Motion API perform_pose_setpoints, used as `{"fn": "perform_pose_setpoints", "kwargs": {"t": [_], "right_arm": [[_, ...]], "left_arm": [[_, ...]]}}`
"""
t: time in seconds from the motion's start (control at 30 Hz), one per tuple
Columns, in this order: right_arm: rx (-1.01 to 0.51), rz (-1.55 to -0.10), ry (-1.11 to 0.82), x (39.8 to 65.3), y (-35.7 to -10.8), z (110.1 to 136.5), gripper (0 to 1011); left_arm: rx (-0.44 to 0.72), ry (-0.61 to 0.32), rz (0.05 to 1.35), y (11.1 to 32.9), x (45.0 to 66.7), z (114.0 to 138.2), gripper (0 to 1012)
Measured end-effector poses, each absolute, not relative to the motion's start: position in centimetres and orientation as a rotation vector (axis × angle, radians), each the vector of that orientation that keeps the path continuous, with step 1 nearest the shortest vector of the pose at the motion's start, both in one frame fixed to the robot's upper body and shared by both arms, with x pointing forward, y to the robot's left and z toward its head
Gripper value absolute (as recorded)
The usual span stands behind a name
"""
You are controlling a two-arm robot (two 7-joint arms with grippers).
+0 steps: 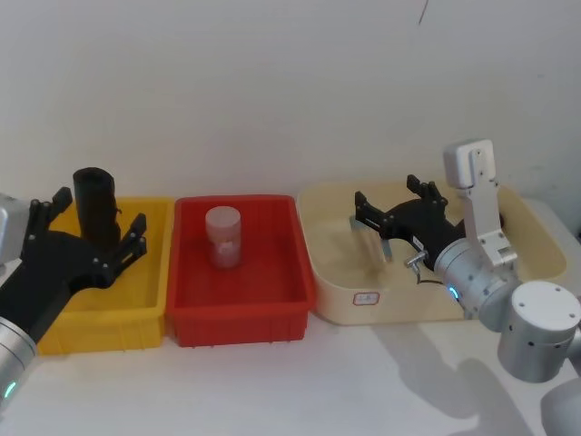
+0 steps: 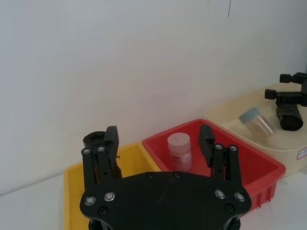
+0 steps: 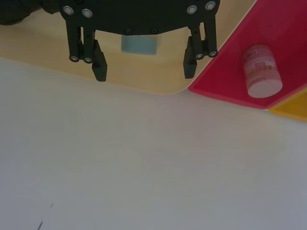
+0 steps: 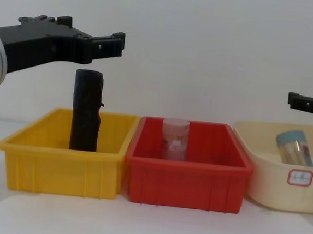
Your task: Pick up the garbage bag with the one hand and transfer it to the other hand.
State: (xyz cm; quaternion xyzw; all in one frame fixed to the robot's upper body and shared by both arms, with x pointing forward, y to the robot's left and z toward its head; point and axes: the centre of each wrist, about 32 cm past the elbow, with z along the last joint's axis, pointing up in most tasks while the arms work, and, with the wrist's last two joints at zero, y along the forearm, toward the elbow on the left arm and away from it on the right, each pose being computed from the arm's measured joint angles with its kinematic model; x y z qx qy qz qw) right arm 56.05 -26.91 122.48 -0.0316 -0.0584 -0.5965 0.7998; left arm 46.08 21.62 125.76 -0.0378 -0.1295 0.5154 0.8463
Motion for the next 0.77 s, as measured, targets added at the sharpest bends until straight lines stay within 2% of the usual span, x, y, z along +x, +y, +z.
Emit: {"fn": "perform_pose_setpoints", "kwargs": {"t": [0.07, 0.77], "right_arm": [[-0.068, -1.279, -0.124, 55.9, -26.9, 122.5, 1001], [-0.020, -1.260, -0.125, 54.5, -26.9, 123.6, 1000]], "left_arm": [[-0.080, -0.273, 1.087, 21.6, 46.1, 125.8, 1001], [-0.080, -0.273, 1.087, 21.6, 46.1, 125.8, 1001]]}}
